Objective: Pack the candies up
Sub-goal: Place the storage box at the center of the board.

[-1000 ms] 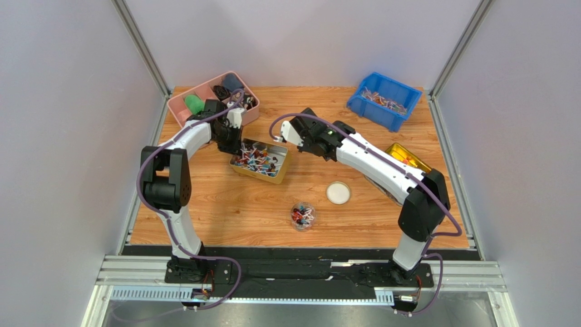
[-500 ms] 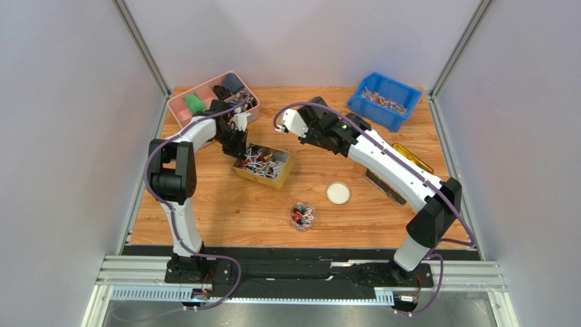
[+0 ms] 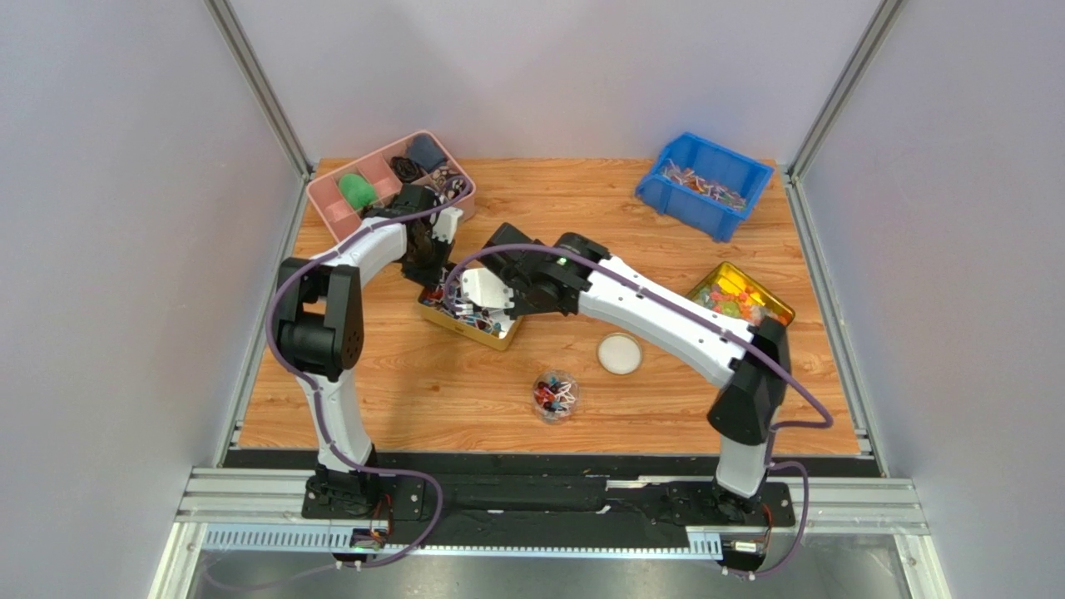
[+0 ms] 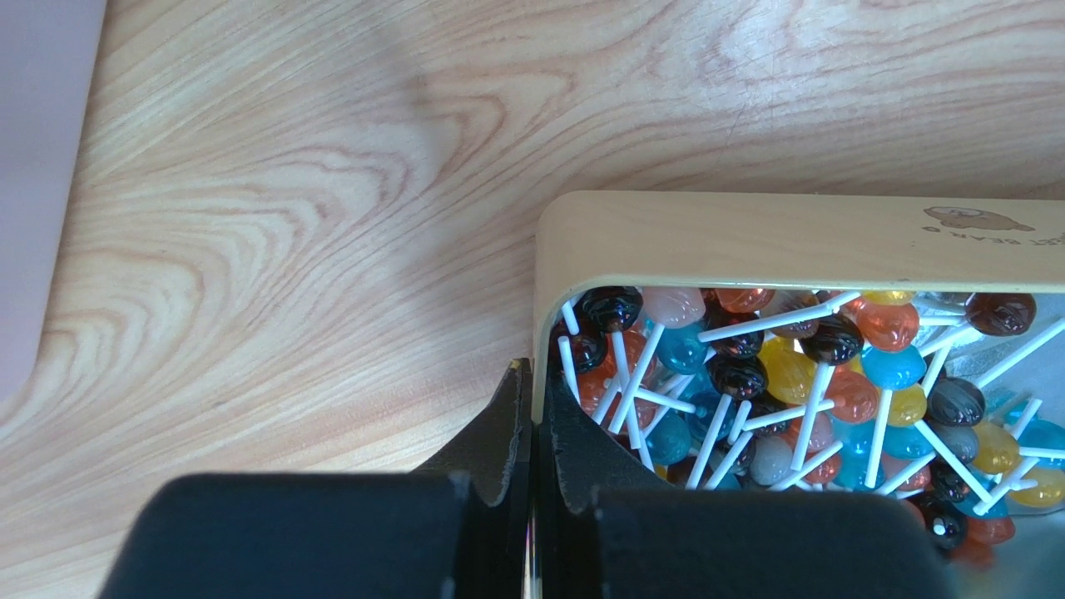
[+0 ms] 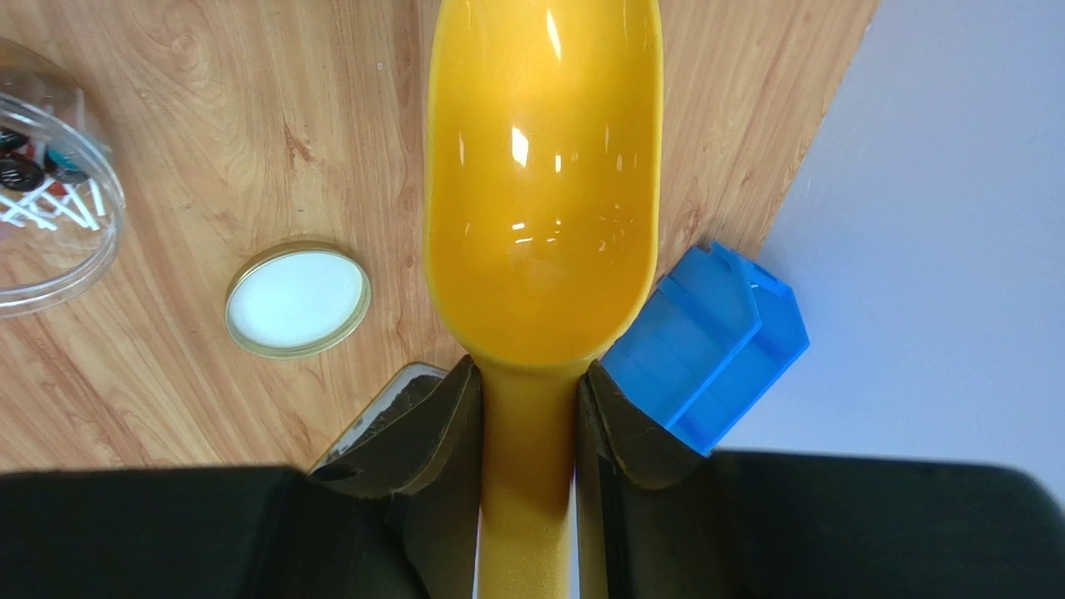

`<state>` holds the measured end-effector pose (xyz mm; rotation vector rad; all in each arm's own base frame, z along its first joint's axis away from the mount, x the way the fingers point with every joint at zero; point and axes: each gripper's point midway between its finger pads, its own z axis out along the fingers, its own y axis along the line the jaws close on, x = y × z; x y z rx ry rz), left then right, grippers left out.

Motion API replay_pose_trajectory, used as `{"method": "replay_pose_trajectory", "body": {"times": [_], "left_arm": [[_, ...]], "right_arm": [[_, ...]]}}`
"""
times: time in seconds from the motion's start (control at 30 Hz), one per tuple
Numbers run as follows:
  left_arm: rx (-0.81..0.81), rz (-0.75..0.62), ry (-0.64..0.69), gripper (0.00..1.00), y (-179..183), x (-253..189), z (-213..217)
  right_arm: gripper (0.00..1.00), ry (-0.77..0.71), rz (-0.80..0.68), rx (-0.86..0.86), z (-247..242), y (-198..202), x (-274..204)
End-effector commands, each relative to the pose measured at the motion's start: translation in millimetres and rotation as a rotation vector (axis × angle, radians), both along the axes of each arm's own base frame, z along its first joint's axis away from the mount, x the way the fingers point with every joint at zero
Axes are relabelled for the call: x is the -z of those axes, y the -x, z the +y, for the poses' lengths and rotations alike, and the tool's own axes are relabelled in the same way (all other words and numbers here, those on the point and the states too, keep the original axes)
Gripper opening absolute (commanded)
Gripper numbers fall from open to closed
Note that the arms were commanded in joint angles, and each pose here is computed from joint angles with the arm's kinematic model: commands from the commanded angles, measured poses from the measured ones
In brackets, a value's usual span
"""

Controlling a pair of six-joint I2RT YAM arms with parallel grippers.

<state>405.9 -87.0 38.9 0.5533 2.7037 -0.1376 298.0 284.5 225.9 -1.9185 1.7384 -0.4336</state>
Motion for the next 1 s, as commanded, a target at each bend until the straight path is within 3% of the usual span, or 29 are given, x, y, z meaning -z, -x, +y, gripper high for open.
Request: {"method": "replay_pose_trajectory", "body": {"times": [0.0, 0.47, 0.63, 0.97], "left_arm": [[-0.008, -0.092, 0.017, 0.00, -8.6, -31.4, -5.7], [0.009, -0.082, 0.051, 0.00, -7.6, -28.9, -14.9], [0.011, -0.088, 0.064, 0.00, -7.5, -31.9, -17.7], [0.018, -0.098, 0.080, 0.00, -7.6, -36.4, -21.6]], "right_arm": [[0.00, 0.130, -0.033, -0.020, 4.8, -17.6, 3.8], [0.00, 0.431, -0.071, -0.088, 30.1, -45.7, 61.7], [0.00, 0.467, -0.083, -0.115, 43.2, -49.8, 68.9], [0.00, 0.435, 0.065, -0.161, 63.8, -25.9, 100.4]]}}
